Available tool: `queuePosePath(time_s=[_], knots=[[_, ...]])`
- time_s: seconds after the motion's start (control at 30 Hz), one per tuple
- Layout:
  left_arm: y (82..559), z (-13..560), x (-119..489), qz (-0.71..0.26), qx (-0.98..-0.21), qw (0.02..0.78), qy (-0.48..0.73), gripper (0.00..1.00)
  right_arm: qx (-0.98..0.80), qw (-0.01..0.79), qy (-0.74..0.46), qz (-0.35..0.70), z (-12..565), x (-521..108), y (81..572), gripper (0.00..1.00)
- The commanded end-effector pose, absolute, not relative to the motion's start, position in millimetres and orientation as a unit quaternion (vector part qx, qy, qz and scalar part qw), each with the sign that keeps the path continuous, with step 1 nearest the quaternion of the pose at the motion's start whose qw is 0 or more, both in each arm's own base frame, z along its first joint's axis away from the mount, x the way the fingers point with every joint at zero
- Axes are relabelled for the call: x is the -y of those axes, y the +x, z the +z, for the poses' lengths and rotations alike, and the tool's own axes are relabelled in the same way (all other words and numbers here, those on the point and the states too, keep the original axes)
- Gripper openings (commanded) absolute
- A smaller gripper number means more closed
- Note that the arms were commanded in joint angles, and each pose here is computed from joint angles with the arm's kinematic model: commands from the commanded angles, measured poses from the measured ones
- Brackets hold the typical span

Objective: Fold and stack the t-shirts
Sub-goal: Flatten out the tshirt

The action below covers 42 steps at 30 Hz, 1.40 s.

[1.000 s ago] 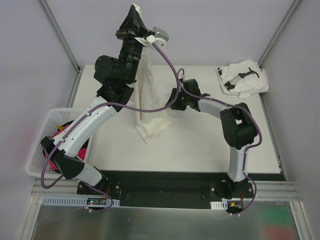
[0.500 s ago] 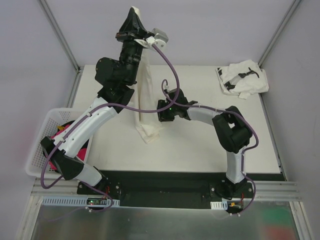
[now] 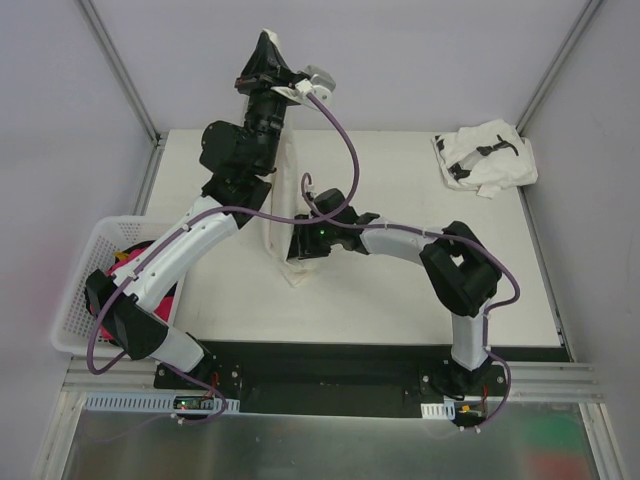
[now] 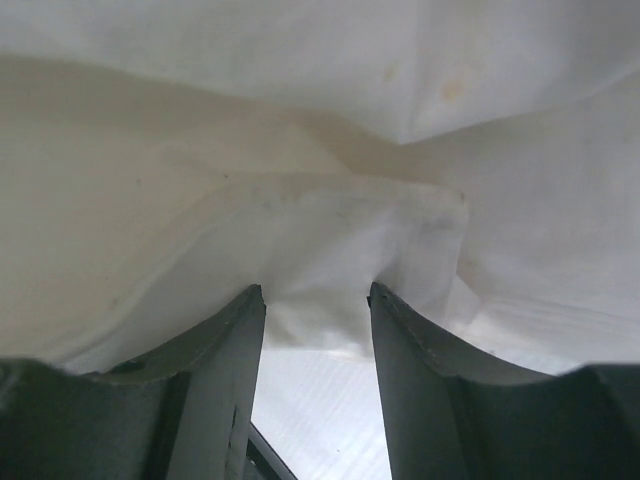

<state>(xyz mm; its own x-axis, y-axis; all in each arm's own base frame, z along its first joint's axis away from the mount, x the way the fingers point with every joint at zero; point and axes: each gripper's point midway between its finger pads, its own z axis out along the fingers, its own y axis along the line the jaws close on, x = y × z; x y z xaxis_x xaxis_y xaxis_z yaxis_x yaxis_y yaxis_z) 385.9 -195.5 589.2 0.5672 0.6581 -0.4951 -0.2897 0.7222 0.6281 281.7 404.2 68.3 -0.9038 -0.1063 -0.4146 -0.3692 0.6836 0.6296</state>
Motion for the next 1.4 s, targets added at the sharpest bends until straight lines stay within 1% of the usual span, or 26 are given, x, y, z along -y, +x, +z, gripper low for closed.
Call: queuePosePath(time_s=[0.0,0.1,0.3,0.6,1.0,1.37], knots=[[364.8,615.9,170.5,0.272,-0.35,0.878,0.181,0.0,-0.892,0.167,-0.134,0.397,76.8,-422.7,275.0,0.49],[366.0,610.3,169.8,0.277,-0.351,0.876,0.18,0.0,-0.894,0.16,-0.139,0.394,69.6,-423.6,266.0,0.49],[365.2,597.1,165.5,0.274,-0.361,0.874,0.175,0.0,-0.896,0.173,-0.136,0.385,67.7,-418.3,273.7,0.49],[359.2,584.7,158.4,0.267,-0.369,0.874,0.169,0.0,-0.902,0.194,-0.102,0.371,63.9,-390.8,310.9,0.49],[361.2,584.4,154.8,0.27,-0.37,0.872,0.169,0.0,-0.903,0.186,-0.096,0.375,55.2,-401.0,320.9,0.49],[366.7,578.5,154.9,0.269,-0.378,0.869,0.173,0.0,-0.897,0.192,-0.097,0.385,64.3,-409.5,328.1,0.49]])
